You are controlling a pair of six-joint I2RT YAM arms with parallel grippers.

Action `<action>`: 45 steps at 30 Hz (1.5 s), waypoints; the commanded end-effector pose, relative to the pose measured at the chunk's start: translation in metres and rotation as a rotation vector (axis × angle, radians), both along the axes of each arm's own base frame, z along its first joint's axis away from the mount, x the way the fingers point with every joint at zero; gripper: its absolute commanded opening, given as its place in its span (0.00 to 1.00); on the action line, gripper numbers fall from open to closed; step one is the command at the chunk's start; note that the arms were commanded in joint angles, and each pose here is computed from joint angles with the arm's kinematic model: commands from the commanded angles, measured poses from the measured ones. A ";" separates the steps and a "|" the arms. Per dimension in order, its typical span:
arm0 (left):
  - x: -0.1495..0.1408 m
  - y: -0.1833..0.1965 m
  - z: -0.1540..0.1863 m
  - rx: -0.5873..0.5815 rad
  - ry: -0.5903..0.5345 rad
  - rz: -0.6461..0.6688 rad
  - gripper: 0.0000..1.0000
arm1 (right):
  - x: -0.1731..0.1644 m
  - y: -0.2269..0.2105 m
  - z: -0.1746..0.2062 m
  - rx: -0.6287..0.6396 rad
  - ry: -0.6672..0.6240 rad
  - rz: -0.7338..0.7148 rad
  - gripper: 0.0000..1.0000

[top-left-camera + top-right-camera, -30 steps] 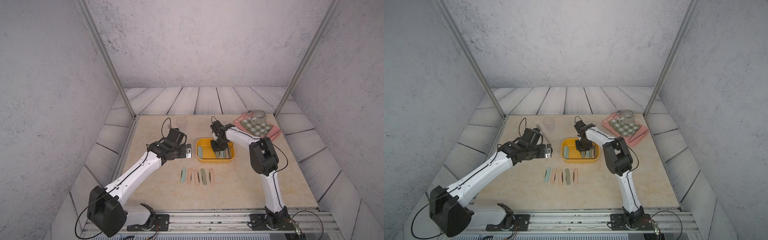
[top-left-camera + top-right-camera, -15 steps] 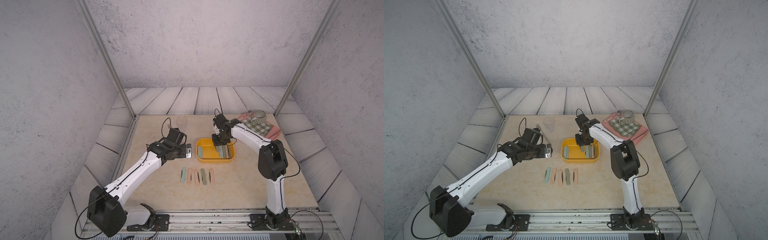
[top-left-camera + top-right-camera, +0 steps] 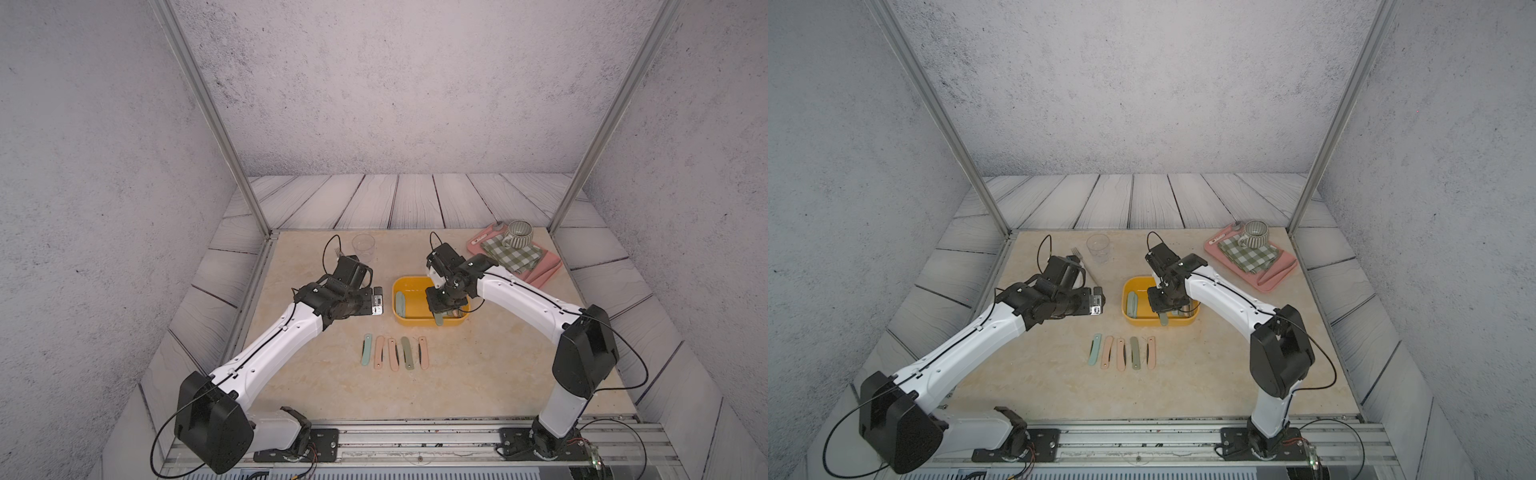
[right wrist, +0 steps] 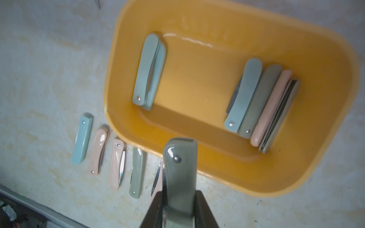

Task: Take the fruit knife out of the storage box
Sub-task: Place the fruit knife at the center of the board.

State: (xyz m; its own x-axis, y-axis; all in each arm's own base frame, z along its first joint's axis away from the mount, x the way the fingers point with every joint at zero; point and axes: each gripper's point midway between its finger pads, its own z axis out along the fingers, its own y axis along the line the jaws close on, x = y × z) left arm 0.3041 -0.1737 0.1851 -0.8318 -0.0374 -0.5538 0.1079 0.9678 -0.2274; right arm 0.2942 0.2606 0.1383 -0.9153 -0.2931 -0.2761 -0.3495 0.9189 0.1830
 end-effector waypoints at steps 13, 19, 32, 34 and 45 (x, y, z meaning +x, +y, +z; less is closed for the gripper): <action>0.005 -0.004 0.002 -0.011 0.005 -0.012 0.99 | -0.076 -0.016 -0.063 -0.040 0.059 -0.024 0.09; 0.003 -0.007 0.001 -0.029 0.009 -0.028 0.99 | -0.074 -0.013 -0.088 -0.024 0.067 -0.076 0.10; 0.001 -0.006 0.003 -0.028 0.001 -0.037 0.99 | -0.058 -0.013 -0.109 -0.080 0.043 -0.134 0.11; 0.001 -0.006 0.004 -0.029 -0.001 -0.039 0.99 | -0.057 -0.013 -0.110 -0.081 0.042 -0.139 0.12; 0.004 -0.009 0.003 -0.034 0.001 -0.048 0.99 | -0.057 -0.016 -0.114 -0.103 0.050 -0.147 0.22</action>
State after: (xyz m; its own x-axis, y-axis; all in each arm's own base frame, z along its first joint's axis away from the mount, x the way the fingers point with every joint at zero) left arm 0.3033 -0.1839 0.1826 -0.8423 -0.0168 -0.5388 0.1460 0.9550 -0.2580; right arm 0.2331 0.2463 0.0235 -0.9618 -0.1892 -0.1981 -0.2160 0.9685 0.1240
